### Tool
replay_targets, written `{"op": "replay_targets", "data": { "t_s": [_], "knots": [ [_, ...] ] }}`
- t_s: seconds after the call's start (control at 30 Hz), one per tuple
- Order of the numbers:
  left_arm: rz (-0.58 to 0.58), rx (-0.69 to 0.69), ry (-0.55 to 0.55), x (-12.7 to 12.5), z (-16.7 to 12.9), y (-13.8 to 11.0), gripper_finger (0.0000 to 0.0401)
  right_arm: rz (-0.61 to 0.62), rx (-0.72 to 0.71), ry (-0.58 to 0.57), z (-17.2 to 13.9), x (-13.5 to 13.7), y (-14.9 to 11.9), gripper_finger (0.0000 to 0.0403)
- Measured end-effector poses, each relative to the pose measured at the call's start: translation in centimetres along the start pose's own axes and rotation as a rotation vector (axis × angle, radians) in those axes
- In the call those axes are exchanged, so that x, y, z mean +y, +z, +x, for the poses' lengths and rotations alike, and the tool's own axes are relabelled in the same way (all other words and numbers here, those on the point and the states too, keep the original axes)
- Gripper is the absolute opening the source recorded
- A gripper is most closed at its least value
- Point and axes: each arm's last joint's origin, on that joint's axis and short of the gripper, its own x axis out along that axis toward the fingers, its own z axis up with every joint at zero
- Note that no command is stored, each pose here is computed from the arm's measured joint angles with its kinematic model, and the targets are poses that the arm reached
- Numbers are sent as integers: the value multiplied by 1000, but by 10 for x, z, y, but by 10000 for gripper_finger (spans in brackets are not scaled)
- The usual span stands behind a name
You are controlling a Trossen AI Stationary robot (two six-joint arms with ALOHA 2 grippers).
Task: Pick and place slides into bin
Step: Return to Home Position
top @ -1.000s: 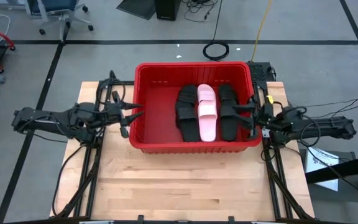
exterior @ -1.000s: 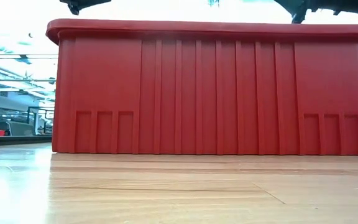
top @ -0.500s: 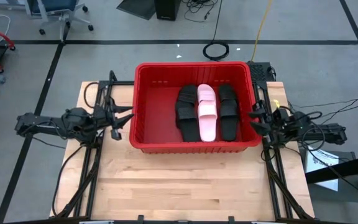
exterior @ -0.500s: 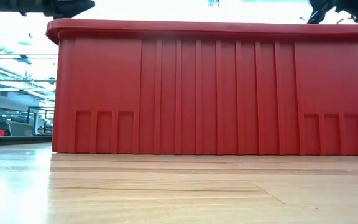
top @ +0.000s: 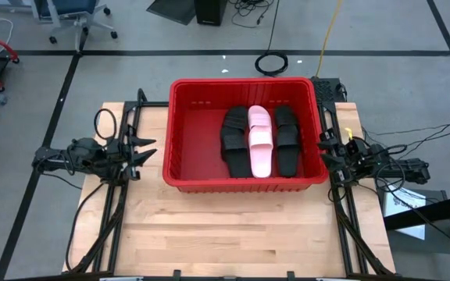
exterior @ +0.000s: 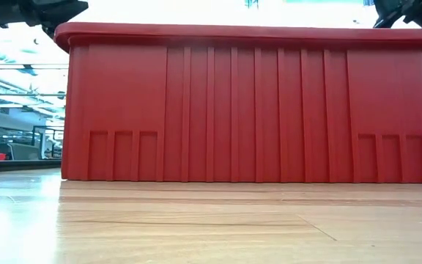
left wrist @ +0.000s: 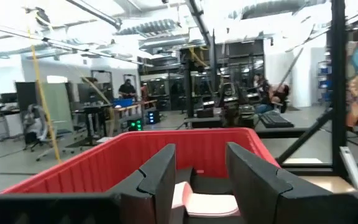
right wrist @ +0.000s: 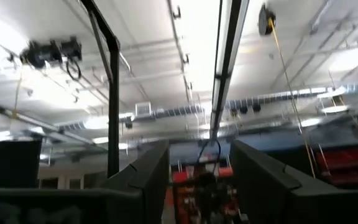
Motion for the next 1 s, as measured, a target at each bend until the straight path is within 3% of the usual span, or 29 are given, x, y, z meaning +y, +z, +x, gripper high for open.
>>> {"op": "replay_targets", "data": {
  "t_s": [0.17, 0.33, 0.6, 0.83, 1.0],
  "knots": [
    [-3, -23, -85, -1, -9, 0, 147, 5, -176, 32, -4, 3, 15, 160],
    [6, -73, -220, -5, -11, -3, 147, 3, -164, 95, -4, 5, 15, 160],
    [-37, -180, -230, -10, -8, -19, 147, 17, -149, 109, -3, 5, 14, 160],
    [-38, -243, -316, -16, -8, -38, 147, 17, -141, 106, -3, 5, 13, 160],
    [-28, -204, -352, -19, -8, -50, 147, 16, -135, 105, -3, 5, 12, 160]
  ]
}}
